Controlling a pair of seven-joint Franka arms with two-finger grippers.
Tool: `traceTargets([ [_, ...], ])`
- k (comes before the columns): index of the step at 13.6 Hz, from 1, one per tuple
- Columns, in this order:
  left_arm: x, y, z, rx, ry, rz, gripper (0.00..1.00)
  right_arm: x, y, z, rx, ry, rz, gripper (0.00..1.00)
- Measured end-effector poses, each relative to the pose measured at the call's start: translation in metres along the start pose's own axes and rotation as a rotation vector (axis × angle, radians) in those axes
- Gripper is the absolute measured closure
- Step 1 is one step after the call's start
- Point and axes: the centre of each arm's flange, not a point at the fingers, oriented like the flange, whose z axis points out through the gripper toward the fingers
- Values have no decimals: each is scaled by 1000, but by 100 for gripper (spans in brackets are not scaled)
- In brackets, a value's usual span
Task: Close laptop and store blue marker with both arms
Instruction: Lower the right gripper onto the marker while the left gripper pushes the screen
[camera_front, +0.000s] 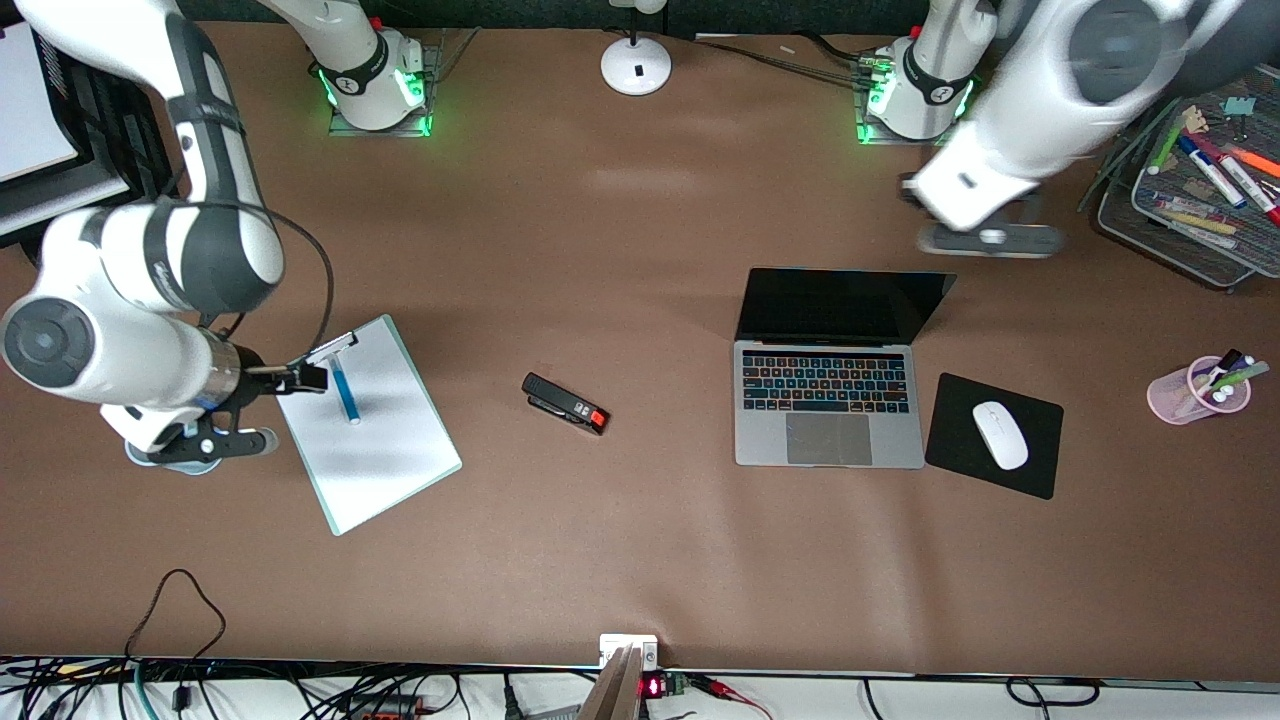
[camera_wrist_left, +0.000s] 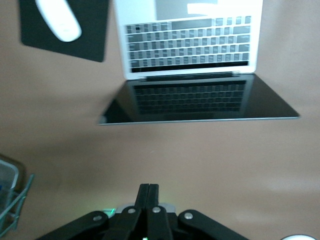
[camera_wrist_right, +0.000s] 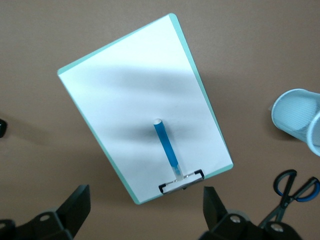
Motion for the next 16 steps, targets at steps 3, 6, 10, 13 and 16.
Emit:
traceTargets([
  [3, -3, 33, 50, 11, 21, -23, 99, 10, 1, 31, -5, -20, -94, 0],
  [6, -40, 84, 102, 62, 43, 3, 99, 14, 6, 51, -5, -35, -217, 0],
  [10, -47, 78, 139, 51, 117, -10, 99, 13, 24, 96, -9, -2, -274, 0],
  [13, -24, 48, 153, 3, 168, -30, 99, 9, 24, 116, -12, 12, -277, 0],
  [16, -5, 34, 157, -40, 219, -18, 99, 7, 21, 127, -15, 28, -283, 1],
])
